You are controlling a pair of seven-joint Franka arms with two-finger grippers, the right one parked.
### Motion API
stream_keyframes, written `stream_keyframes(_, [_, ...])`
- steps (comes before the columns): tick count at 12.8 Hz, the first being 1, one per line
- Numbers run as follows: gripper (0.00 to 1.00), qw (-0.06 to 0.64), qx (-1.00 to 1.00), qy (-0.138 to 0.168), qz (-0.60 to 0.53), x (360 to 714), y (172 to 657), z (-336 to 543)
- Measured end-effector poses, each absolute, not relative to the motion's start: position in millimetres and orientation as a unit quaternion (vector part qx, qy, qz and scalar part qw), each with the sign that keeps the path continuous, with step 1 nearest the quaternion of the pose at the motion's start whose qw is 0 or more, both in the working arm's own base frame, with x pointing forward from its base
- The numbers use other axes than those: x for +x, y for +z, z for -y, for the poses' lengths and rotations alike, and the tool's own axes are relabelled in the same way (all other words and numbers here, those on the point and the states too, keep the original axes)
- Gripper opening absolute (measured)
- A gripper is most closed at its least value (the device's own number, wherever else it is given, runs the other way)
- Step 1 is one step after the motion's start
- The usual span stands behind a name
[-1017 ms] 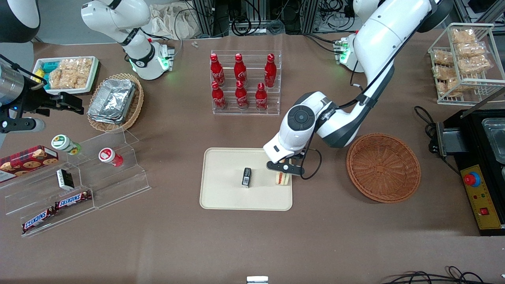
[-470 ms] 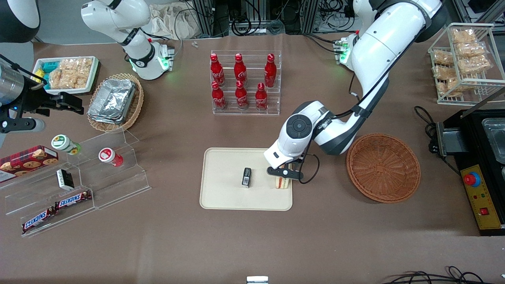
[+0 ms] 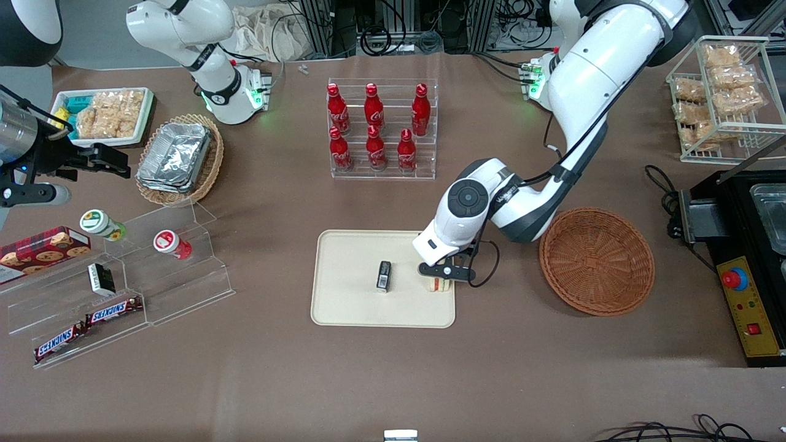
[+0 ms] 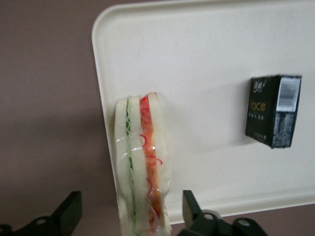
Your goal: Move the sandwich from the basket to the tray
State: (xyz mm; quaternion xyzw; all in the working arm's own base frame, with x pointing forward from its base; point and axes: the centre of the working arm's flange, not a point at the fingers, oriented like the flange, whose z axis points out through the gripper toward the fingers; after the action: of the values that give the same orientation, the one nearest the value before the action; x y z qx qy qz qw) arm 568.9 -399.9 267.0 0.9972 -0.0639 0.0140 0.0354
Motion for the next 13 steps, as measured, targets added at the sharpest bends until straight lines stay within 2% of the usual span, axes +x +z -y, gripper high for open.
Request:
stream_keyframes(1, [0.99, 0.031, 0.998, 0.018, 0.056, 577, 279, 392])
stream_keyframes(4, [0.99, 0.002, 0.999, 0.022, 0.036, 599, 343, 341])
stream_keyframes(9, [0.99, -0.016, 0.997, -0.041, 0.066, 602, 447, 226])
stream_keyframes(13, [1.0, -0.041, 0.998, -0.037, -0.005, 604, 503, 128])
